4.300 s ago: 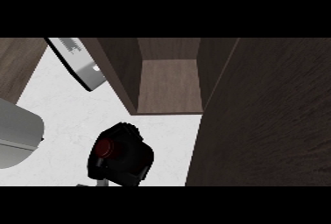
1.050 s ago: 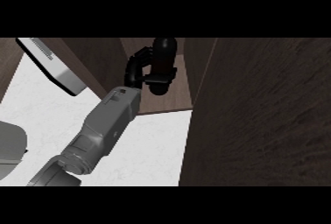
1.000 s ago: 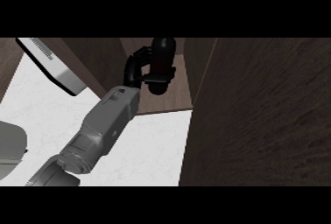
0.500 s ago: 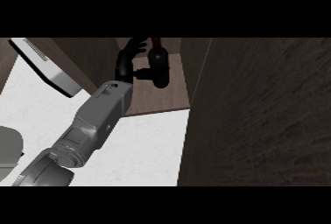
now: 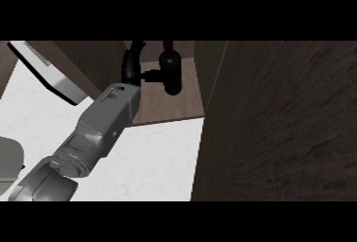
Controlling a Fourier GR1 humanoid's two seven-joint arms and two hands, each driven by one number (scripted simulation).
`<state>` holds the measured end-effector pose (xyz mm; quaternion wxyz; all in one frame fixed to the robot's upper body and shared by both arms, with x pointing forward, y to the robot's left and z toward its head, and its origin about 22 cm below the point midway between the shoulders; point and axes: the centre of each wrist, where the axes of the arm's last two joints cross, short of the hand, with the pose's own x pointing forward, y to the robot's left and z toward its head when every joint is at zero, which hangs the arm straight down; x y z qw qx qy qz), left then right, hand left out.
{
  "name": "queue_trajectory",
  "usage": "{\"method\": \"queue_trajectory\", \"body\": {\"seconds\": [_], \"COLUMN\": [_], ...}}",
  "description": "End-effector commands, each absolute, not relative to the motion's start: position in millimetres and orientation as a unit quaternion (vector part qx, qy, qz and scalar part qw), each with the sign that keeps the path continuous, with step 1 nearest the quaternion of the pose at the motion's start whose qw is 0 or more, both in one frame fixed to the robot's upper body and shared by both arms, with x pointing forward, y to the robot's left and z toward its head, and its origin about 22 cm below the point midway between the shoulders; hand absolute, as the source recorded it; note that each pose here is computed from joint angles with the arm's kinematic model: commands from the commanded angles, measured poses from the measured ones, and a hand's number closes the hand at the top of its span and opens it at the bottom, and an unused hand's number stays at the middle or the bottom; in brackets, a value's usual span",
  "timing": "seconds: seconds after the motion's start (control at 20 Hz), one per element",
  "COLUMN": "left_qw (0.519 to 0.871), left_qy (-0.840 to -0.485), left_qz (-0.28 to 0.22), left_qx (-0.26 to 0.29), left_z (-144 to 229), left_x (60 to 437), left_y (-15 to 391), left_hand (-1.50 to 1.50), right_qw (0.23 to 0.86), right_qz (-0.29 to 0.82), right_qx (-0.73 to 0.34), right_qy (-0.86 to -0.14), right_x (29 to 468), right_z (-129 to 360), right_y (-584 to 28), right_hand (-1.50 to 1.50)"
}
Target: Pick up the wine, place it into the cabinet and close the cabinet
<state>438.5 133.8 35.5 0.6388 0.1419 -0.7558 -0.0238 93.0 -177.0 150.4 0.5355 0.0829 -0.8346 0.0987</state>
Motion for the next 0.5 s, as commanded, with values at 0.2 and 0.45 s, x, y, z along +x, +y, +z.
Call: {"method": "queue_trajectory", "body": {"seconds": [0.2, 0.45], "left_qw": [0.615, 0.597], "left_qy": [-0.787, -0.802], "left_qz": [0.017, 0.009], "left_qx": [0.037, -0.032], "left_z": [50, 60], "left_x": [442, 446], "left_y": [120, 115], "left_hand": [1.5, 1.5], "right_qw": [0.541, 0.545], "right_qz": [0.073, 0.086], "right_qx": [0.128, 0.117], "right_qy": [-0.828, -0.826], "right_x": [72, 71], "right_z": [175, 180], "right_y": [-182, -187], "right_hand": [-1.5, -1.5]}}
